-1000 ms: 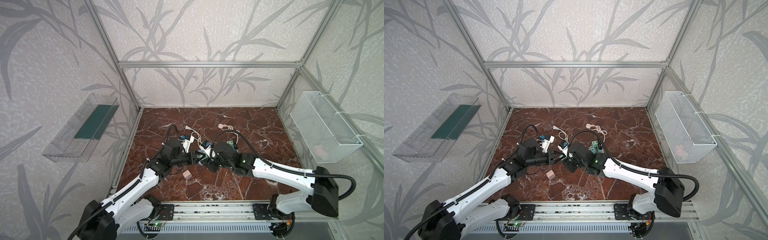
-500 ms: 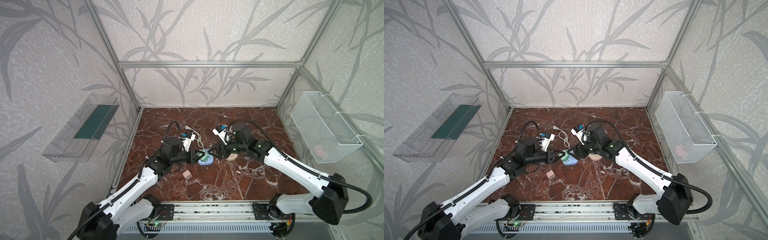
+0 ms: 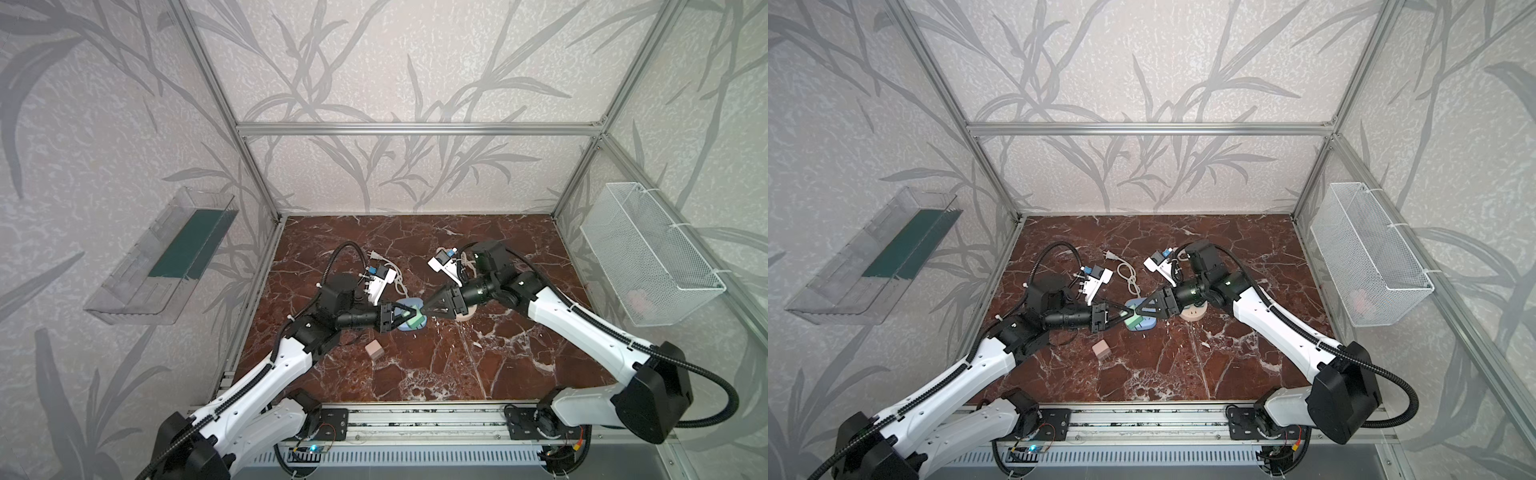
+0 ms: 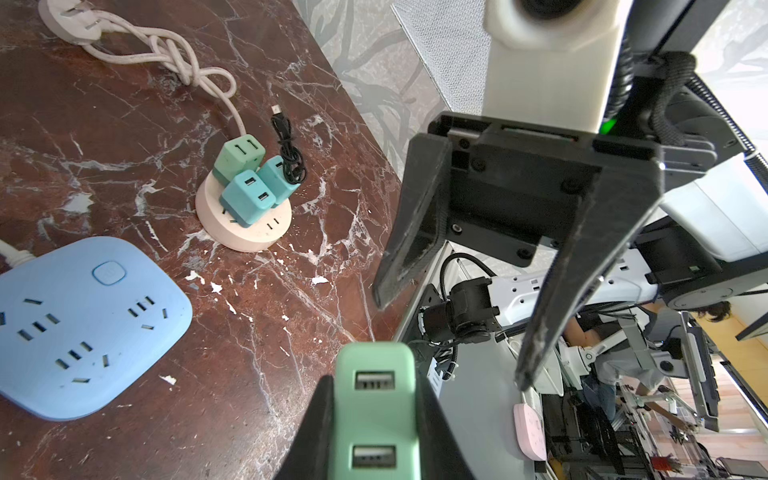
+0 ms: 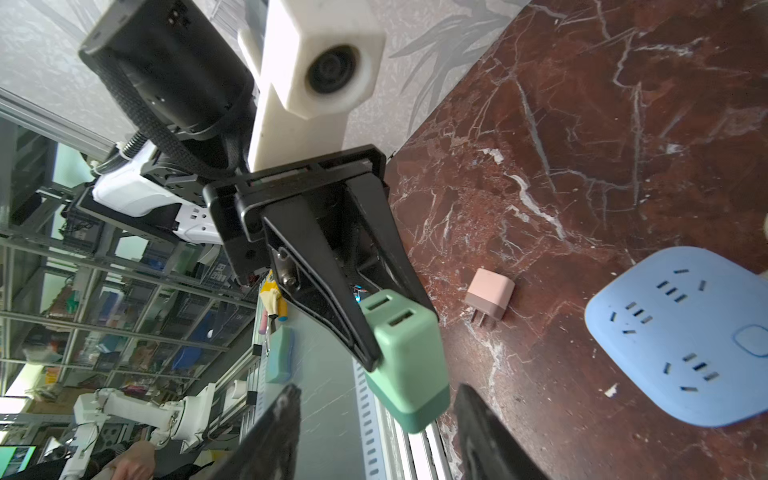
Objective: Insert the plug
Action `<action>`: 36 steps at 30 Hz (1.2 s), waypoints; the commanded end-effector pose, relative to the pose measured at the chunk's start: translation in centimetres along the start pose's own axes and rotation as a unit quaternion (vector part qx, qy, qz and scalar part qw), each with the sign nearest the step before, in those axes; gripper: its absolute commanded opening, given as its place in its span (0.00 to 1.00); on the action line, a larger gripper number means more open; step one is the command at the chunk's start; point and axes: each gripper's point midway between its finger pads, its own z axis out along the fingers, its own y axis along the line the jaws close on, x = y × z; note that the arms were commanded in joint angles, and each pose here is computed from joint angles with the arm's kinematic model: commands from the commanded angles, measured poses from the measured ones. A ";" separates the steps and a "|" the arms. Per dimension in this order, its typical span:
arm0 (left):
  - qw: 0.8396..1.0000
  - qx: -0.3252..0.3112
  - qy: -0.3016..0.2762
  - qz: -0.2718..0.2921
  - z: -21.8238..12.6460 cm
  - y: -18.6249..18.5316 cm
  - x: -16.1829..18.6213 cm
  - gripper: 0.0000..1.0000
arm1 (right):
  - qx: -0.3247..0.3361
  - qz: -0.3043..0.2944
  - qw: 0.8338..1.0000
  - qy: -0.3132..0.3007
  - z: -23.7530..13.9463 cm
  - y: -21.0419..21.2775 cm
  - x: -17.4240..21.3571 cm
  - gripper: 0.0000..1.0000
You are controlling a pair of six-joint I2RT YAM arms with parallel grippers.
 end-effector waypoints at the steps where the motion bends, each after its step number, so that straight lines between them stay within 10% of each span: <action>1: 0.999 0.038 -0.014 0.025 -0.7 -2.5 -1.4 0.00 | -0.035 0.006 0.999 0.012 0.4 0.7 0.7 0.57; 16: 0.997 0.073 -0.011 0.016 -0.4 -3.5 -1.6 0.00 | -0.043 0.019 0.998 0.030 2.2 0.2 1.0 0.41; 27: 0.998 0.061 -0.022 0.011 -0.3 -3.0 -2.0 0.00 | -0.058 0.034 0.998 0.014 2.8 0.0 0.4 0.00; 32: 0.999 0.016 -0.044 0.001 -0.4 -1.7 -3.1 0.54 | -0.033 0.045 0.998 -0.017 2.9 -1.0 -0.5 0.00; 36: 0.995 -0.027 -0.091 -0.006 -1.8 -0.7 -4.7 0.67 | -0.008 0.058 0.997 -0.049 2.6 -1.9 -1.5 0.00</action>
